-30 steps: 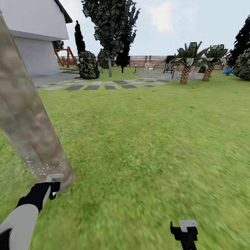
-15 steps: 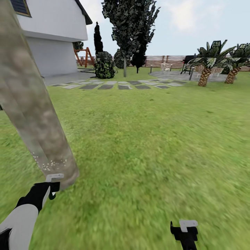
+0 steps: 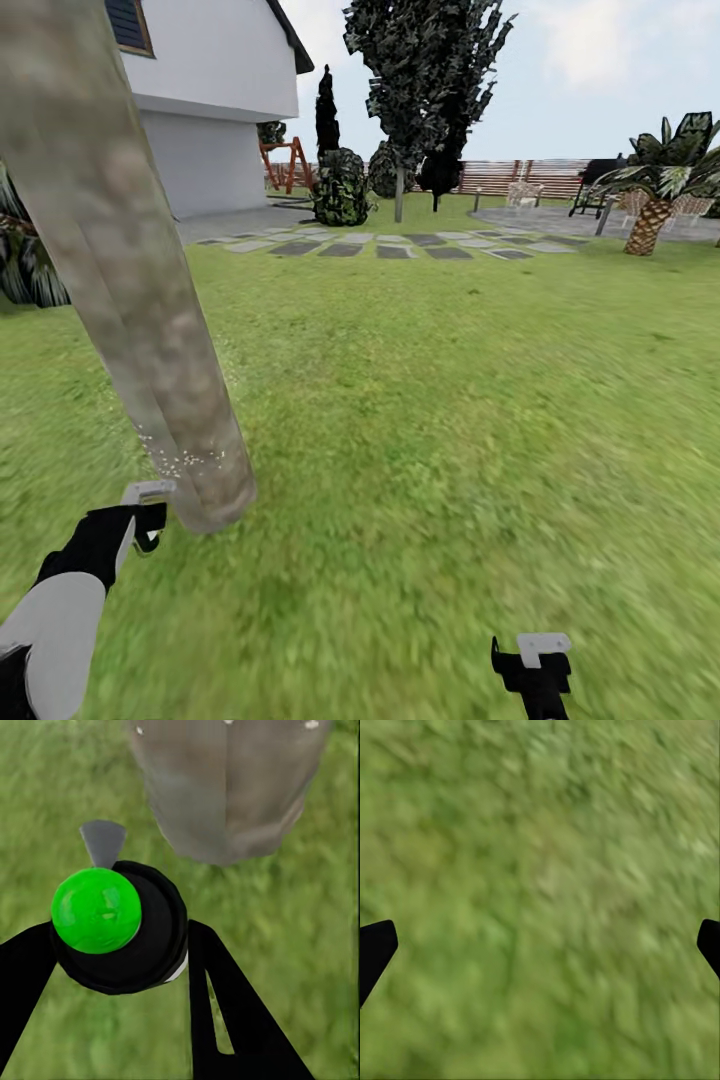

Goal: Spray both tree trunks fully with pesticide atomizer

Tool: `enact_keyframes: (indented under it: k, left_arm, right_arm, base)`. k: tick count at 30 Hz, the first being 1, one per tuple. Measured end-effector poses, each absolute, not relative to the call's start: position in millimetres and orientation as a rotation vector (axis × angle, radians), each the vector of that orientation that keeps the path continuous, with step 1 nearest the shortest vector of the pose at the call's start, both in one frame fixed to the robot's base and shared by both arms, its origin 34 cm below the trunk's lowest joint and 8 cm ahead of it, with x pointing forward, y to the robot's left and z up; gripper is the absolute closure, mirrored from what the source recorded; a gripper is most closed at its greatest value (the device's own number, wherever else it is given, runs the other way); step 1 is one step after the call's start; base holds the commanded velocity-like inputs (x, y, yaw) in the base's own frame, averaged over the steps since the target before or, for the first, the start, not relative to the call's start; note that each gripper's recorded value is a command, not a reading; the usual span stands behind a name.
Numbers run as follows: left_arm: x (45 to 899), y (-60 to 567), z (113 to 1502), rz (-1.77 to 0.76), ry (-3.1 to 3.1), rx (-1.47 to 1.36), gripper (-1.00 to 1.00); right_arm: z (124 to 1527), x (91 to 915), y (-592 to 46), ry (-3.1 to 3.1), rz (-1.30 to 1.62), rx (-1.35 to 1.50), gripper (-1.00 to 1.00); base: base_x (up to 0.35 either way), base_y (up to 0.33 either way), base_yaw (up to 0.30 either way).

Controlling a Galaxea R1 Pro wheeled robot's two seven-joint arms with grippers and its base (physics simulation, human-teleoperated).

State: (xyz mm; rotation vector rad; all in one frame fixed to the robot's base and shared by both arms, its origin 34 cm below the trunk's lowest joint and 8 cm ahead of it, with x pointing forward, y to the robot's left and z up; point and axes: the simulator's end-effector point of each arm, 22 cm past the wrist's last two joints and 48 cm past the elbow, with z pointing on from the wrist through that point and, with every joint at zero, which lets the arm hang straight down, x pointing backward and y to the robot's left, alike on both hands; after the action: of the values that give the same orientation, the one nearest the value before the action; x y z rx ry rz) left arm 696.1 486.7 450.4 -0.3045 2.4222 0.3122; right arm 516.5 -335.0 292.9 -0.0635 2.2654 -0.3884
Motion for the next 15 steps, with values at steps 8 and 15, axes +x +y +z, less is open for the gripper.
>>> enact_keyframes:
  k: [8,15]
  left_arm:
    - [745.0,469.8,500.3,0.290,2.416,-0.225,1.00]
    - [743.9,495.5,511.9,0.312,2.402,-0.233,1.00]
  right_arm:
    - [293.8,516.8,-341.1,2.263,-0.399,-0.065,-1.00]
    - [293.9,516.7,-342.0,2.263,-0.401,-0.065,-1.00]
  base:
    - [0.000,0.000,0.002]
    - [0.000,0.000,0.109]
